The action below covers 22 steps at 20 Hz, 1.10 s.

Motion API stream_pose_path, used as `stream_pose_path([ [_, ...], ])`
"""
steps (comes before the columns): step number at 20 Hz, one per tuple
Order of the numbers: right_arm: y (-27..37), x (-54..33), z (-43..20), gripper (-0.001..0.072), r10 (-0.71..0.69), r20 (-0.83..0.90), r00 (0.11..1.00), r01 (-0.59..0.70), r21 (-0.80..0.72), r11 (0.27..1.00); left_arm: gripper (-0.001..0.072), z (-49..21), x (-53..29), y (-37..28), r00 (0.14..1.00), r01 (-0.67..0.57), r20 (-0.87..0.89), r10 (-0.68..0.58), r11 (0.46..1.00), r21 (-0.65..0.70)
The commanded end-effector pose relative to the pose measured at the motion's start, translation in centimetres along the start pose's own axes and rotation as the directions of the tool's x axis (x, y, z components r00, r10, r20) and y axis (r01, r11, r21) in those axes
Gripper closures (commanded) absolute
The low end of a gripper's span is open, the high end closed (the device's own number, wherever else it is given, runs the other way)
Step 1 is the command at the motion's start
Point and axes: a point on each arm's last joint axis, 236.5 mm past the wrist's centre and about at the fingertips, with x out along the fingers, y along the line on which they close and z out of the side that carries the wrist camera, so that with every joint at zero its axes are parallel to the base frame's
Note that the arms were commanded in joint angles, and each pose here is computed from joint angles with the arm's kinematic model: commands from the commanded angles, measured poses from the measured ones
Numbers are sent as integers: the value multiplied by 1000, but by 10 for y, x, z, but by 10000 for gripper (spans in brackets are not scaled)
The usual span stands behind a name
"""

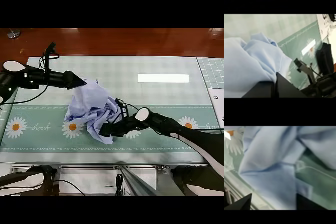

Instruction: Fold the shirts.

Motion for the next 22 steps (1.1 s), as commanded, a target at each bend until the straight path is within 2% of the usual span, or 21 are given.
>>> stream_pose_path([
  [1, 17, 17, 2, 355, 20, -41, 999, -21, -28, 999, 685, 9, -11, 1, 999, 16, 39, -16, 1000, -14],
  [2, 19, 17, 2, 700, 24, -45, 999, -26, -41, 999, 685, 15, -16, 0, 997, 36, 65, -34, 999, -30],
  [5, 30, -9, 6, 693, 10, -96, 995, -27, -179, 984, 685, 34, -44, -13, 986, 74, 152, -71, 997, -13],
  [7, 41, -76, 66, 693, -49, 77, 996, 67, -247, 967, 685, 72, -90, -45, 945, 105, 308, -114, 993, 46],
  [8, 55, -132, 108, 693, -53, 229, 972, 115, -265, 957, 685, 97, -122, -64, 901, 94, 415, -125, 991, 93],
  [10, 106, -268, 174, 694, 22, 539, 842, 167, -300, 939, 685, 140, -187, -110, 783, 30, 607, -139, 982, 187],
  [12, 168, -397, 181, 693, 132, 731, 669, 229, -372, 900, 686, 158, -245, -171, 689, -88, 705, -169, 946, 312],
  [14, 209, -479, 138, 693, 159, 812, 562, 369, -418, 830, 686, 150, -294, -220, 643, -297, 756, -120, 871, 391],
  [16, 235, -539, 85, 693, 169, 887, 429, 511, -393, 765, 685, 131, -337, -254, 558, -505, 829, -28, 782, 366],
  [18, 251, -577, 29, 693, 201, 927, 318, 590, -359, 723, 685, 104, -362, -286, 481, -632, 877, 5, 695, 343],
  [20, 254, -593, -21, 693, 205, 941, 270, 634, -334, 697, 685, 70, -370, -313, 439, -721, 898, 24, 606, 336],
  [22, 246, -586, -58, 693, 177, 937, 301, 640, -336, 691, 685, 39, -374, -323, 409, -799, 909, 81, 512, 314],
])
